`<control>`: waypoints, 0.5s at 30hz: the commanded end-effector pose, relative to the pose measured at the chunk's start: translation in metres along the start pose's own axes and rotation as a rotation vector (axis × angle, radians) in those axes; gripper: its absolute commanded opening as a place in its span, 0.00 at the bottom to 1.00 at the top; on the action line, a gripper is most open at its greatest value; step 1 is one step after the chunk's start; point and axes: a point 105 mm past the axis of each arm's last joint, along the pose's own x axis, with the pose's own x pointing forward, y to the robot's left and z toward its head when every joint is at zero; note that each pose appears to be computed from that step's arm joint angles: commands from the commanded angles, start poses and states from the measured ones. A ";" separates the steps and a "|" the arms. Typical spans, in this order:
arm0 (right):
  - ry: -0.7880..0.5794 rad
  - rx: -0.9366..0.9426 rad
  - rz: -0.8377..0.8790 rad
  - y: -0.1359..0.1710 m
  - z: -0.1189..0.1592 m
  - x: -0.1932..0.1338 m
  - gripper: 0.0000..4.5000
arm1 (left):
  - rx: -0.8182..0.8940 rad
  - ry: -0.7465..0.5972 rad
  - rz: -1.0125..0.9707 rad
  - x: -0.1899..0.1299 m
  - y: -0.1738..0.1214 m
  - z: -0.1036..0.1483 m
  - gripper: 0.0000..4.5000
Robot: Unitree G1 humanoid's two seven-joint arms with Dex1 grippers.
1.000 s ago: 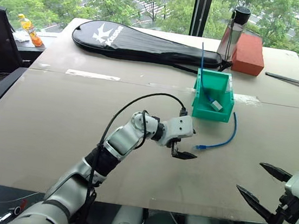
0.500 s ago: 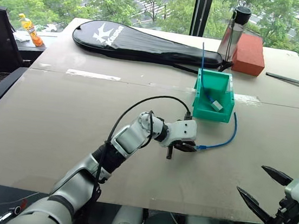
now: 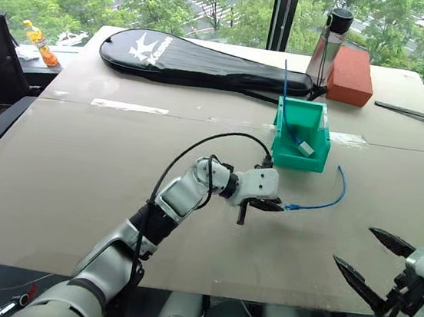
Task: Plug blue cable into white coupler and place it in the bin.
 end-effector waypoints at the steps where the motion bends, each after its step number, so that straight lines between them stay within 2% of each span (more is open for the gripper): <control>1: -0.089 0.214 0.026 0.010 0.011 0.010 1.00 | 0.109 -0.187 0.061 -0.016 0.008 0.038 0.01; 5: -0.186 0.381 0.003 0.008 0.027 0.026 1.00 | 0.229 -0.289 0.184 -0.029 0.025 0.064 0.01; 8: -0.266 0.524 -0.006 0.006 0.042 0.040 1.00 | 0.294 -0.316 0.248 -0.033 0.032 0.073 0.01; 12: -0.363 0.633 0.039 0.010 0.065 0.057 0.75 | 0.350 -0.333 0.286 -0.036 0.036 0.079 0.00; 15: -0.396 0.682 0.035 0.007 0.074 0.068 0.75 | 0.371 -0.344 0.304 -0.039 0.038 0.081 0.00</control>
